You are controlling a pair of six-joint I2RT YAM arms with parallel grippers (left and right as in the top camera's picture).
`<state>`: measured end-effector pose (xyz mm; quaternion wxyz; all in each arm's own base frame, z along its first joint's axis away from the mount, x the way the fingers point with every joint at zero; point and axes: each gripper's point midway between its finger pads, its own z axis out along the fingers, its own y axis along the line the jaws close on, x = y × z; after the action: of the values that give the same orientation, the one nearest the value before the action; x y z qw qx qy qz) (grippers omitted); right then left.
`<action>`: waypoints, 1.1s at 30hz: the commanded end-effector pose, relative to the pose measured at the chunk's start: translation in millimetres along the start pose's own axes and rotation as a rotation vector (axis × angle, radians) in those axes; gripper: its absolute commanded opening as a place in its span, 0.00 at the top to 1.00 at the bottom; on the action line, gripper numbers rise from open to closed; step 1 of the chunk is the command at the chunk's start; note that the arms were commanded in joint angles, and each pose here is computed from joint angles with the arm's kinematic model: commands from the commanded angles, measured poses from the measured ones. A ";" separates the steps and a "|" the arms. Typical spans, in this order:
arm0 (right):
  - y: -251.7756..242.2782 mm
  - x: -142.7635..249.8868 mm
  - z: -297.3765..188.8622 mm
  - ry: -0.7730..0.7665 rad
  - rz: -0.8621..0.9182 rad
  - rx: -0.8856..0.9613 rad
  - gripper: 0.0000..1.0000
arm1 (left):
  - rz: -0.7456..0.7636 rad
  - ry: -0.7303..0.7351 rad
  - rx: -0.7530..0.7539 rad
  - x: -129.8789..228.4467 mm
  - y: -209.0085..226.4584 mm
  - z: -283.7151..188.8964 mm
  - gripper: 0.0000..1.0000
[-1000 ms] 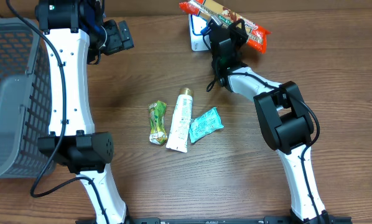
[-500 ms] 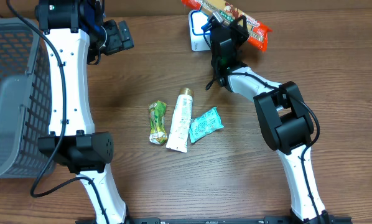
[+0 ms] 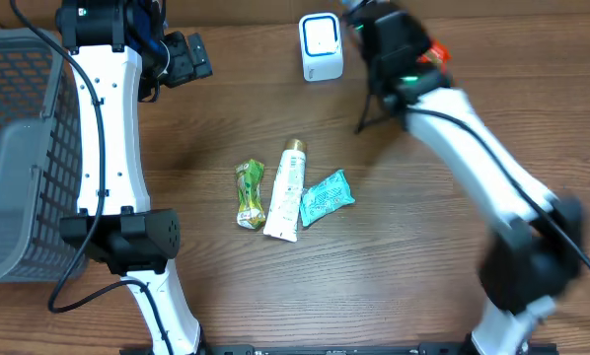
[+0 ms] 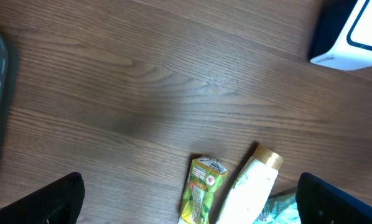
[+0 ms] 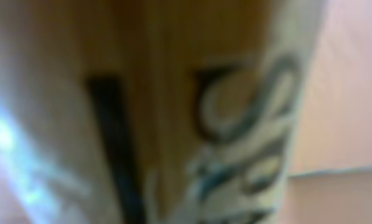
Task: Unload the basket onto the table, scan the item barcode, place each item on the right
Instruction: 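Carry the spaghetti package right and set it on the table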
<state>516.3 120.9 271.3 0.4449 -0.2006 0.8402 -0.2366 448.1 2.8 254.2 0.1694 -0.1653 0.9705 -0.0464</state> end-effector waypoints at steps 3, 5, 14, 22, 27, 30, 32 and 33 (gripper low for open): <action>-94.3 11.1 -83.0 -0.018 0.876 -0.128 0.96 | -0.014 -0.032 0.013 -3.5 -1.3 -11.3 0.00; -115.4 55.8 -83.2 0.121 1.096 -0.064 0.96 | -0.014 -0.032 0.013 -3.4 -1.3 -11.3 0.00; -113.5 230.9 -62.5 0.655 1.880 0.455 0.96 | -0.014 -0.033 0.013 -3.5 -1.4 -11.4 0.00; -56.2 281.6 2.7 0.722 1.941 0.487 0.96 | -0.014 -0.032 0.013 -3.4 -1.3 -11.3 0.00; -43.8 295.4 22.9 0.727 1.972 0.516 0.92 | -0.014 -0.032 0.013 -3.5 -1.3 -11.3 0.00; -46.7 294.7 29.0 0.697 1.975 0.522 0.83 | -0.014 -0.032 0.013 -3.5 -1.3 -11.3 0.01; -48.9 294.9 29.3 0.686 1.973 0.531 0.71 | -0.014 -0.032 0.013 -3.4 -1.3 -11.3 0.00; -48.9 294.3 29.5 0.685 1.974 0.528 0.61 | -0.014 -0.033 0.013 -3.5 -1.3 -11.4 0.01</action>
<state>384.8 -74.1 69.2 0.1630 0.7413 0.6510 0.0112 448.1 2.8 254.2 0.1693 -0.1655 0.9705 -0.0464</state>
